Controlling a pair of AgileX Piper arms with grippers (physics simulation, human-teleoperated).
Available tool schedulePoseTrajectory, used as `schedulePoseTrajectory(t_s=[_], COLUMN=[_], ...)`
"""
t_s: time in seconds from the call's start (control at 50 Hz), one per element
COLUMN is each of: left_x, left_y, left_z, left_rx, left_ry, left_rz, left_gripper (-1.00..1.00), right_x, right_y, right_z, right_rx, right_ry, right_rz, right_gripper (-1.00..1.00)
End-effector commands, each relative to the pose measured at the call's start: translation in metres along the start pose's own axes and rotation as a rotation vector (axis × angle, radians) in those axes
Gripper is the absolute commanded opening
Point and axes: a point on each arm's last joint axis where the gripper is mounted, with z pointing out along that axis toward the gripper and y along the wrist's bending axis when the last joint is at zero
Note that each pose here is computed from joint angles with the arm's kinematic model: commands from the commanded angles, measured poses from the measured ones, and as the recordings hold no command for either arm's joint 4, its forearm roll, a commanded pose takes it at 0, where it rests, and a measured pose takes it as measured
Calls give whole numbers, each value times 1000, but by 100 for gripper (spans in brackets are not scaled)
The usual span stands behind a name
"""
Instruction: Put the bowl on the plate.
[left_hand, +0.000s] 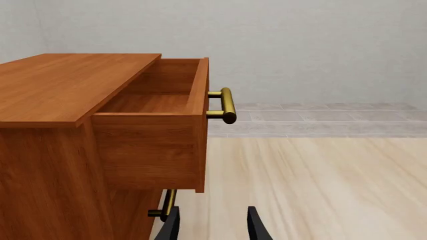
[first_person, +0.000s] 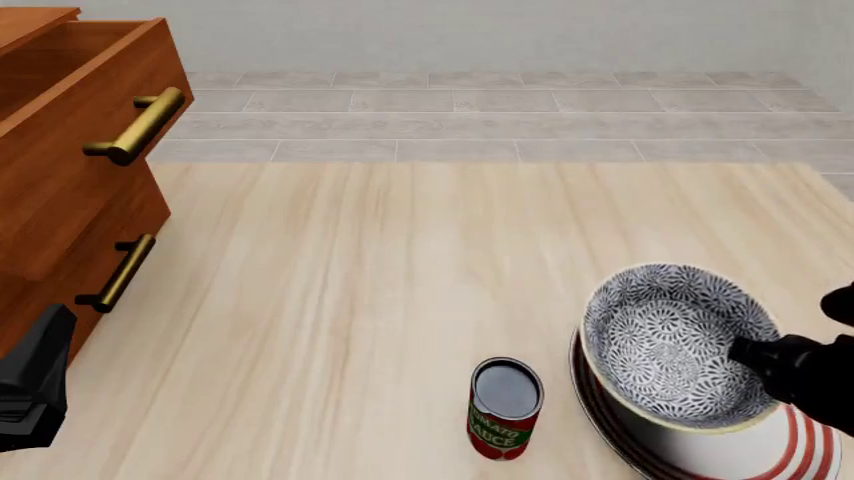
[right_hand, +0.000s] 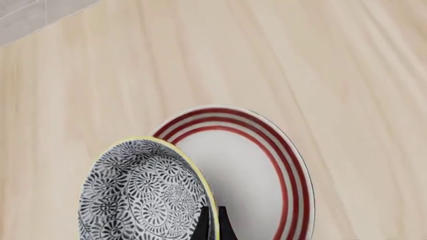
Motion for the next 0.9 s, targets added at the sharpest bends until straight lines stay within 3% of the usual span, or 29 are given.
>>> schedulePoseTrajectory(t_s=[0.02, 0.74, 0.76, 0.9], left_x=[0, 0, 0, 0], left_y=[0, 0, 0, 0], left_z=[0, 0, 0, 0], left_rx=[0, 0, 0, 0], left_ry=[0, 0, 0, 0], left_rz=[0, 0, 0, 0], left_gripper=[100, 100, 100, 100], right_x=[9, 15, 14, 13], right_y=[-4, -10, -9, -10], right_z=[9, 11, 12, 12], right_rx=[11, 35, 34, 37], right_ry=[11, 23, 24, 22], right_rz=[26, 28, 26, 24], right_gripper=[-100, -100, 100, 100])
